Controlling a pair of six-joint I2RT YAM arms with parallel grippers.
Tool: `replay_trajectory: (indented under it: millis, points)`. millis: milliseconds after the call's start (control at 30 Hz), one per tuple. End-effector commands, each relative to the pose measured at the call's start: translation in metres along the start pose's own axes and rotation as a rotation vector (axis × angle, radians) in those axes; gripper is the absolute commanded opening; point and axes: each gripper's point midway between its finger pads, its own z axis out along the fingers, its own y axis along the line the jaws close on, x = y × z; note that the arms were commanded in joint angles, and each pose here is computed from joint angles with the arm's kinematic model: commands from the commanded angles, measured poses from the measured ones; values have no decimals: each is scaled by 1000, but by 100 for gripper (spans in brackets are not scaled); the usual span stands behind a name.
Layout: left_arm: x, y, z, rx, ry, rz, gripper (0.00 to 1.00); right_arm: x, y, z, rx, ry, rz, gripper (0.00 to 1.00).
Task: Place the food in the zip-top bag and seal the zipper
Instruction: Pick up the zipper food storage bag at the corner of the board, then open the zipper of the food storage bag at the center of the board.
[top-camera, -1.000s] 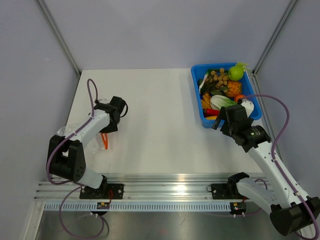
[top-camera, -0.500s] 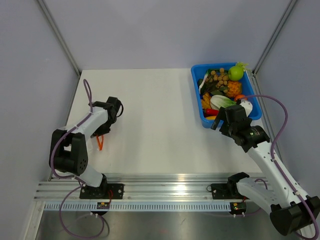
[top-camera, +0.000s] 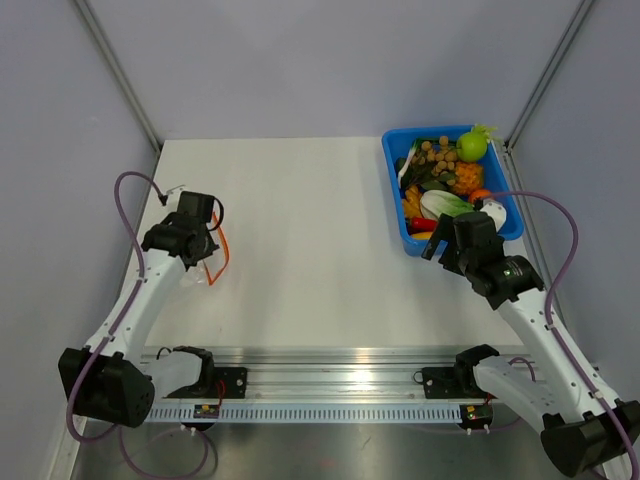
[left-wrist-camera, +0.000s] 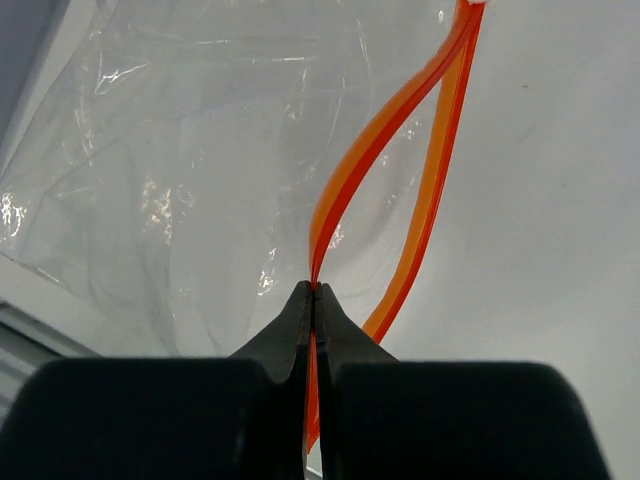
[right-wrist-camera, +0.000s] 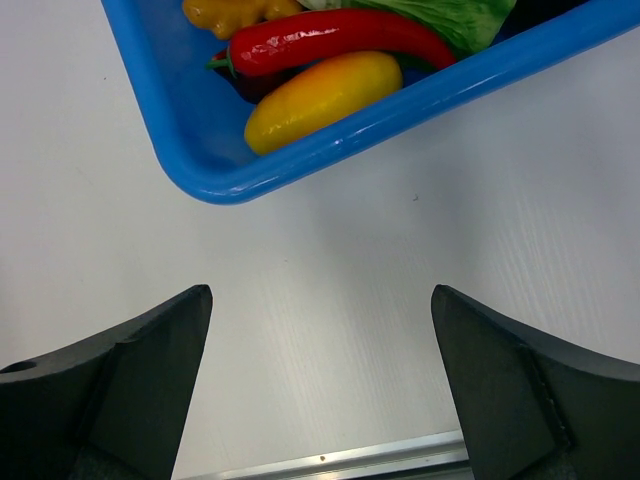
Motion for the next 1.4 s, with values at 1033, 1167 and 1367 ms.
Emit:
replay_trajectory:
  millis: [1033, 1167, 1367]
  points:
    - [-14, -124, -72, 565, 23, 21, 0, 107, 343, 31, -806, 389, -46, 82]
    - [-18, -123, -76, 571, 8, 33, 0, 121, 364, 33, -855, 446, -37, 83]
    - [-16, -128, -82, 610, 22, 23, 0, 148, 387, 38, -873, 516, -55, 69]
